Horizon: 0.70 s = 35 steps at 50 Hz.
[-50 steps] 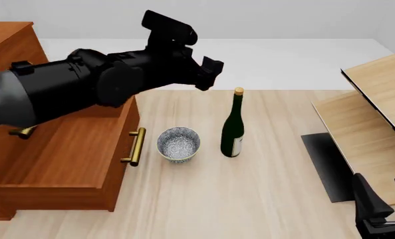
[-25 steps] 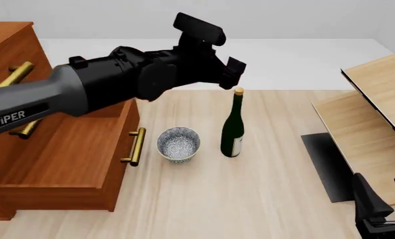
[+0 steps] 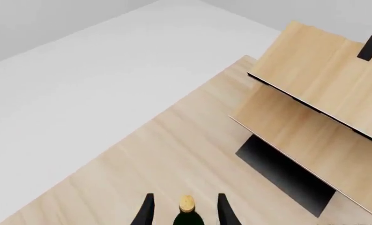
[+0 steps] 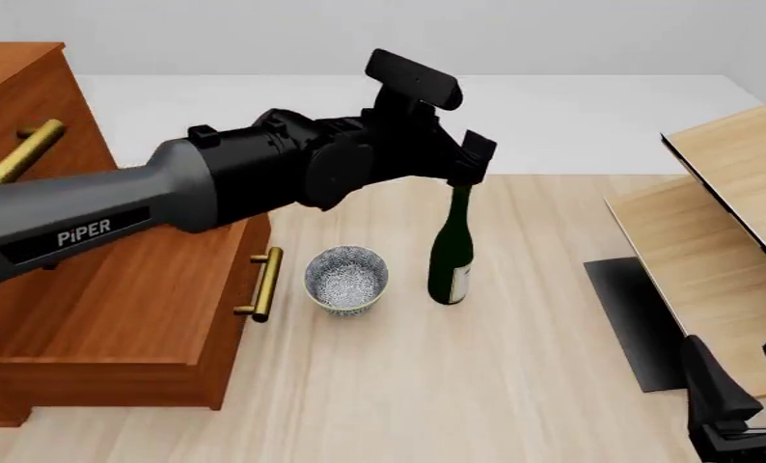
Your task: Put the wine bottle in the bottom drawer of the cabinet.
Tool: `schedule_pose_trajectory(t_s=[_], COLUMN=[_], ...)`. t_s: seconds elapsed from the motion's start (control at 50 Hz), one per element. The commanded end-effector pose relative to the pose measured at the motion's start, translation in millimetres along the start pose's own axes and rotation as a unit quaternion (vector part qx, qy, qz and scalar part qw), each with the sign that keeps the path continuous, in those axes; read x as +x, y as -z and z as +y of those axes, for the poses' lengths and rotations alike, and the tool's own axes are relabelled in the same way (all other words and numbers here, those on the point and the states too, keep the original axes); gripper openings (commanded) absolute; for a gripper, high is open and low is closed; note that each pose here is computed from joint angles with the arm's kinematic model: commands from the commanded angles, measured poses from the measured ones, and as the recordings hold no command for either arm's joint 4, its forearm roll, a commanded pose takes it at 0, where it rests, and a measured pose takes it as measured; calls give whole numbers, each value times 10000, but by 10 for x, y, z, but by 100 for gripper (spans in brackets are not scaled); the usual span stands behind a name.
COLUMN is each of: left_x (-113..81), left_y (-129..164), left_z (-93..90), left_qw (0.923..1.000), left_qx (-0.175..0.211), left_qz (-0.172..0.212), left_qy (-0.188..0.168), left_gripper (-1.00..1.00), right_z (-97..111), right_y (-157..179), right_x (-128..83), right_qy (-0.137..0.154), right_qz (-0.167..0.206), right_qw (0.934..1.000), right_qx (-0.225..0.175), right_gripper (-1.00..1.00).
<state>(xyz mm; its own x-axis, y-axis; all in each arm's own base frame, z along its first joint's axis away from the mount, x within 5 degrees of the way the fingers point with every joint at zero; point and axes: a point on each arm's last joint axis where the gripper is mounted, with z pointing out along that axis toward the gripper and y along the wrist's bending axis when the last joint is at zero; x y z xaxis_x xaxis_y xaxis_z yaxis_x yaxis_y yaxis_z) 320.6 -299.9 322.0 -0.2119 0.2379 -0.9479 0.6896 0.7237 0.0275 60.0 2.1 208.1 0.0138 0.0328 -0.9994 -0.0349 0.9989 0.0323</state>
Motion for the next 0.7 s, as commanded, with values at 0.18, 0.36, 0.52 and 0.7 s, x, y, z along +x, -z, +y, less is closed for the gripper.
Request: schedule_pose_trajectory(t_s=[0.18,0.36,0.52,0.7], left_x=[88,211,303,385], left_y=[-40,-146,-228,-301], left_z=[0,28,76,81], left_qw=[10000,9999,9996,9994], left_qx=[-2,-32,-82,-91], left_qz=[57,157,239,288], left_qy=[21,43,81,184], left_gripper=[100,100,100,100], right_z=[0,0,0,-1], right_y=[0,0,-3,-8], right_x=[0,1,2,-1], right_qy=[-1,6,14,22], right_qz=[2,6,14,22], right_qw=[10000,10000,10000,10000], right_qx=[0,0,0,6], right_gripper=[100,100,100,100])
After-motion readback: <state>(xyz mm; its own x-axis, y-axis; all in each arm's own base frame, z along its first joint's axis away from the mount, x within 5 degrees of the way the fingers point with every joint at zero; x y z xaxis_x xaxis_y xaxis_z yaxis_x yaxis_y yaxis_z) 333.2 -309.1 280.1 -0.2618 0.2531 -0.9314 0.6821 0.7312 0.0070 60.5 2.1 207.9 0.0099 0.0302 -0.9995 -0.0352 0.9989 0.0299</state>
